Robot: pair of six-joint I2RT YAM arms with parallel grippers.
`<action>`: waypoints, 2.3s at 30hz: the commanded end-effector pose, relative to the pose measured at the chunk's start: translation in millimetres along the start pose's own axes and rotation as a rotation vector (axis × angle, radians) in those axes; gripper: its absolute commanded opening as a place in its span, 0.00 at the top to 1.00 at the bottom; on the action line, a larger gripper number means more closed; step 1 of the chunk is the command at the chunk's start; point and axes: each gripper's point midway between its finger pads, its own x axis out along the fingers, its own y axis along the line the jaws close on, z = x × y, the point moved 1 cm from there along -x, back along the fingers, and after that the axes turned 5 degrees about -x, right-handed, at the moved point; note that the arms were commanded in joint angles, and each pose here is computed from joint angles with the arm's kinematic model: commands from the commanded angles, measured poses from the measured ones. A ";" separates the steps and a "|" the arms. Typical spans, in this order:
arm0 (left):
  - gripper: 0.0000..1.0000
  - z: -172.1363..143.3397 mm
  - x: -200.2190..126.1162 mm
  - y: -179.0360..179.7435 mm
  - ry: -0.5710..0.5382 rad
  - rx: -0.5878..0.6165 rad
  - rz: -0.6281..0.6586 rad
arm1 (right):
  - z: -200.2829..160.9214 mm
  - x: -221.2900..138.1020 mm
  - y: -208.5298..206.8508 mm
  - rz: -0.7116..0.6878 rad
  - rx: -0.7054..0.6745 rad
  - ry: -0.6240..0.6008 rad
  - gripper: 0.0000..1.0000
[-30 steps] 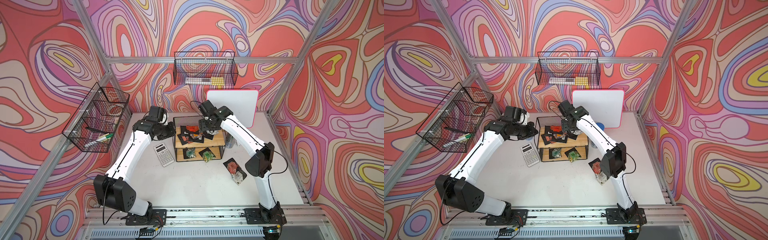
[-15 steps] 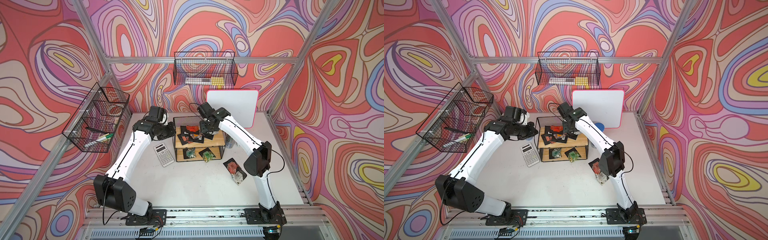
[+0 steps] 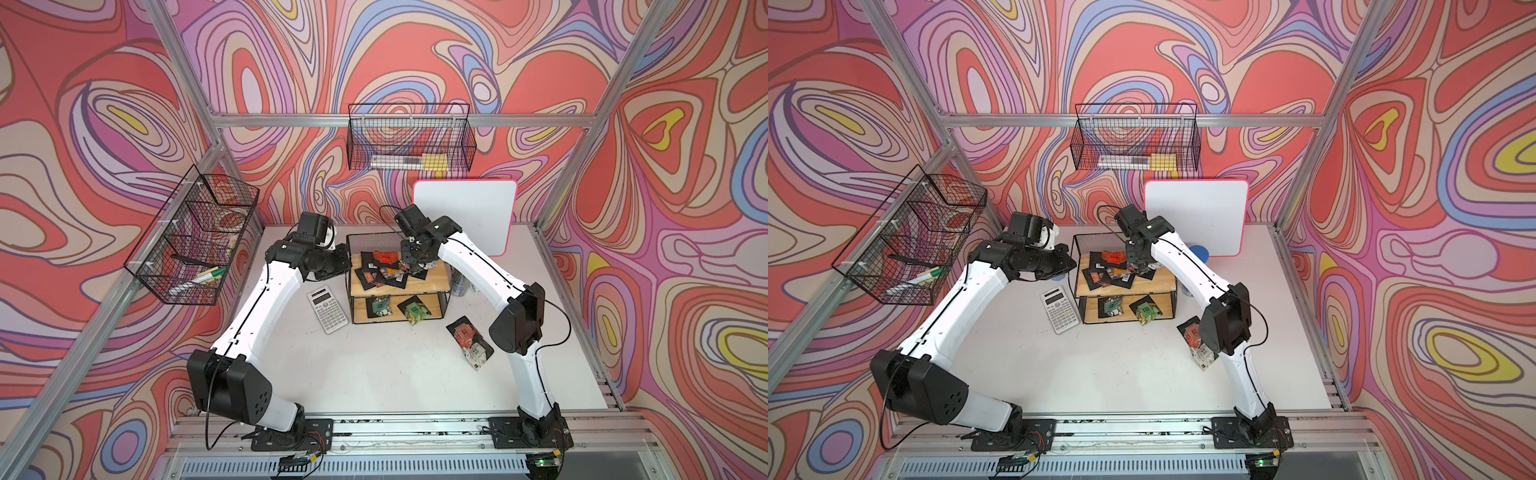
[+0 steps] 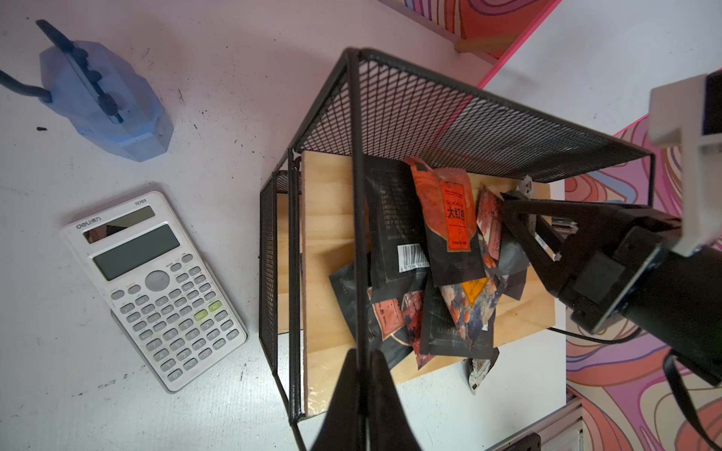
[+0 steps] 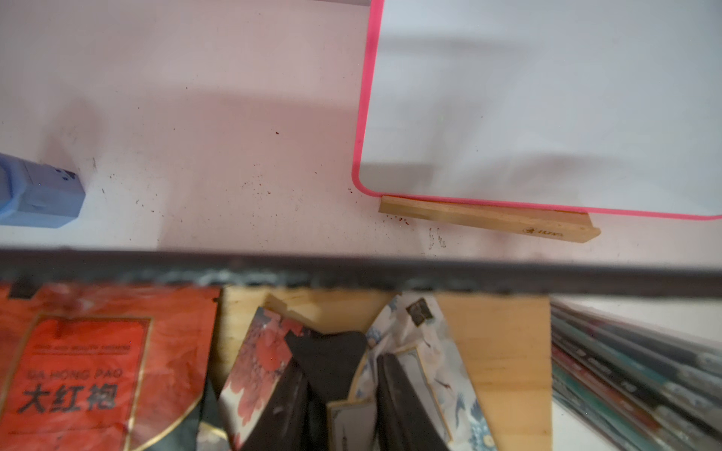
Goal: Remove the tea bags from the shelf
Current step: Pick up the tea bag from the shelf, then place the tea bag at the center of the board.
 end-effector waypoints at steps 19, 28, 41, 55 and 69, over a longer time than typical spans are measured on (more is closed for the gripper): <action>1.00 6.8 5.4 2.0 -0.010 -0.008 0.013 | 47.6 -108.7 -13.7 0.135 0.101 -0.295 0.95; 1.00 7.1 6.0 2.1 -0.010 -0.009 0.014 | 47.0 -203.7 -58.3 0.168 0.282 -0.554 0.95; 1.00 8.1 6.1 1.4 -0.012 -0.013 0.014 | -108.9 -157.8 -161.6 -0.108 0.795 -0.280 1.00; 1.00 8.2 4.7 0.7 -0.014 -0.014 0.010 | -252.6 -62.8 -128.1 -0.001 1.107 0.097 1.00; 1.00 7.4 3.5 1.1 -0.015 -0.012 0.010 | -303.6 -14.1 -110.0 -0.015 1.157 0.274 0.99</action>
